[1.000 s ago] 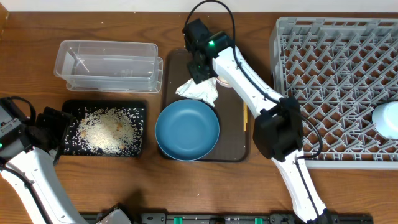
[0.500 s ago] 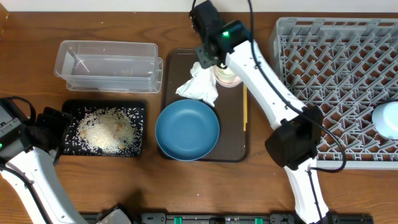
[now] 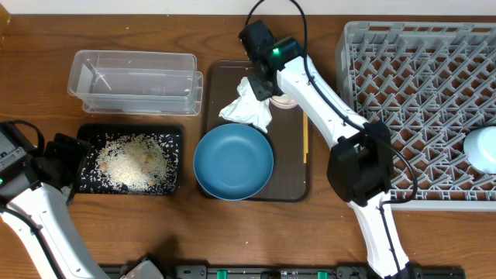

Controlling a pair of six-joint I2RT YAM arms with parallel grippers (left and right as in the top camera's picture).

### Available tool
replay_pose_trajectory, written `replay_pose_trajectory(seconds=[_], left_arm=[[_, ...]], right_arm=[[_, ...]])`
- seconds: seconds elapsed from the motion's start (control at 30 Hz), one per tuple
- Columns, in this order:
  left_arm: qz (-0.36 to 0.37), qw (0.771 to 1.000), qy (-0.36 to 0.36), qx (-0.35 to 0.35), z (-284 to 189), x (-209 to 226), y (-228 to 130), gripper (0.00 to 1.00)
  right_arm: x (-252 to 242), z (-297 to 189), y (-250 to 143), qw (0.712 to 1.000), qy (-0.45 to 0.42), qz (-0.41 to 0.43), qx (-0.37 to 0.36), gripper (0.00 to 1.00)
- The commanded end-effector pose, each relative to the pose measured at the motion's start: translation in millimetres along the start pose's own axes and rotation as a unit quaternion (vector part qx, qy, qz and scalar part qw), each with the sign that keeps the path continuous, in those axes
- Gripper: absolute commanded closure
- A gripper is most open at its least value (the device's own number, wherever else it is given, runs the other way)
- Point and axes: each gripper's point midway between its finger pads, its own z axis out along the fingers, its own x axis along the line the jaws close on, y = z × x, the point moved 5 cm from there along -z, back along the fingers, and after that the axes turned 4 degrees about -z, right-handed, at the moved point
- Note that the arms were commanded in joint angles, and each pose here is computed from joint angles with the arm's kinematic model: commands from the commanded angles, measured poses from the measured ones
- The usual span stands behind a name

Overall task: Sort waste into correct bins and load items into the dishwasher rack
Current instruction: 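Grasp the white cup rim with the right gripper, then lift the white cup and carry it right over the dish rack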

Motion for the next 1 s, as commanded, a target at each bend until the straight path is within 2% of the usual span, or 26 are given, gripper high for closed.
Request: replay_pose_trajectory(seconds=[0.0,0.07,0.17,0.3,0.5,0.73,0.97], left_arm=[[-0.005,1.0,-0.004,-0.005,-4.0,-2.0,3.3,0.11],[-0.005,1.0,-0.004,-0.005,-4.0,-2.1,3.2,0.11],[-0.005,1.0,-0.004,-0.005,-4.0,-2.1,3.1,0.11],[-0.005,1.0,-0.004,-0.005,-4.0,-2.1,3.2,0.11],[-0.005,1.0,-0.004,-0.005,-4.0,-2.1,3.2,0.11],[-0.005,1.0,-0.004,-0.005,-4.0,-2.1,3.2,0.11],[-0.005,1.0,-0.004,-0.005,-4.0,-2.0,3.2,0.11]], right_arm=[[4.6,10.2,-6.5,1.0,0.006,0.003,0.012,0.61],[4.7,10.3,-6.6,1.0,0.007,0.003,0.012,0.68],[5.4,8.8,-4.2,1.0,0.008,0.004,0.006,0.71],[7.3,5.8,-2.1,1.0,0.009,0.002,0.002,0.85],[5.5,-12.2,6.3,1.0,0.011,0.004,-0.009,0.99],[-16.4,-62.0,24.1,0.999,0.007,0.021,-0.038,0.99],[-104.5,-125.6,24.6,0.991,-0.017,0.11,-0.068,0.99]])
